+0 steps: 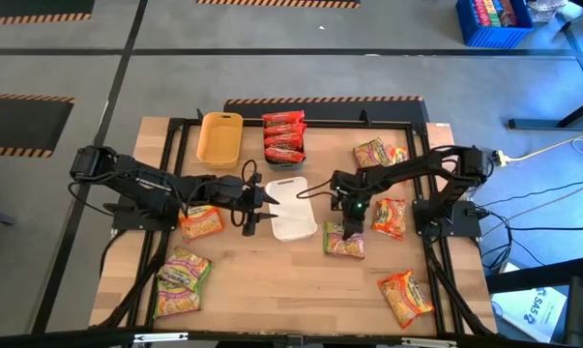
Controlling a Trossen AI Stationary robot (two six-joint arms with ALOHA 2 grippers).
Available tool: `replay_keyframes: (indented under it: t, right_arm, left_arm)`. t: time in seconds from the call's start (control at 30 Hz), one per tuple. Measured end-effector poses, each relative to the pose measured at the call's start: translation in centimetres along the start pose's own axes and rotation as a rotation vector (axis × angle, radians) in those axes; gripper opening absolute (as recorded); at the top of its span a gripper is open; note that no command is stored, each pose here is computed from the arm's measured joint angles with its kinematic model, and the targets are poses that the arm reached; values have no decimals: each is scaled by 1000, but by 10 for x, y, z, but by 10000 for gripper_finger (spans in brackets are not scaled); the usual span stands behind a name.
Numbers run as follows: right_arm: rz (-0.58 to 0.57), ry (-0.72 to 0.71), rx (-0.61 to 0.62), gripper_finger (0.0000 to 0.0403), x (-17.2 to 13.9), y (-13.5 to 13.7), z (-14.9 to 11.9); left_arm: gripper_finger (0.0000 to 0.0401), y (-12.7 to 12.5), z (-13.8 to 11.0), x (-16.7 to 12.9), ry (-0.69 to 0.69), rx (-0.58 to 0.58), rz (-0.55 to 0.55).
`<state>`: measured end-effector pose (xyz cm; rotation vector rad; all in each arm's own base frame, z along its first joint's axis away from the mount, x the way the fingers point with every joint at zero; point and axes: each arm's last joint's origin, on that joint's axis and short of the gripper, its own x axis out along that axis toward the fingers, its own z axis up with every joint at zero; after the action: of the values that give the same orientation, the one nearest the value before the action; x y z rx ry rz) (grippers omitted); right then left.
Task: Sort Maruchan noodles
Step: Put the green noodle pack into the white bin
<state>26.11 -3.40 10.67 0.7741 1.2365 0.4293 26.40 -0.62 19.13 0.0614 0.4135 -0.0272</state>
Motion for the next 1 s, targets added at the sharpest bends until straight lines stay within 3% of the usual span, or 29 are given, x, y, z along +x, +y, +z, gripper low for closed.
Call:
replay_keyframes:
  t: [0.17, 0.3, 0.63, 0.8, 1.0]
  right_arm:
    - [8, -23, -31, 53, -2, 3, 5]
    - [-27, -51, -67, 33, -7, 8, 8]
    - [-157, -99, -108, 30, -44, 43, 11]
    - [-252, -168, -175, 29, -74, 71, 17]
    - [-419, -343, -337, 32, -107, 102, 39]
  left_arm:
    - [174, 0, 0, 0, 1, 6, 7]
    - [174, 0, 0, 0, 1, 7, 8]
    - [174, 0, 0, 0, 1, 7, 8]
    - [174, 0, 0, -1, 9, 2, 8]
    - [174, 1, 7, -17, 8, -1, 33]
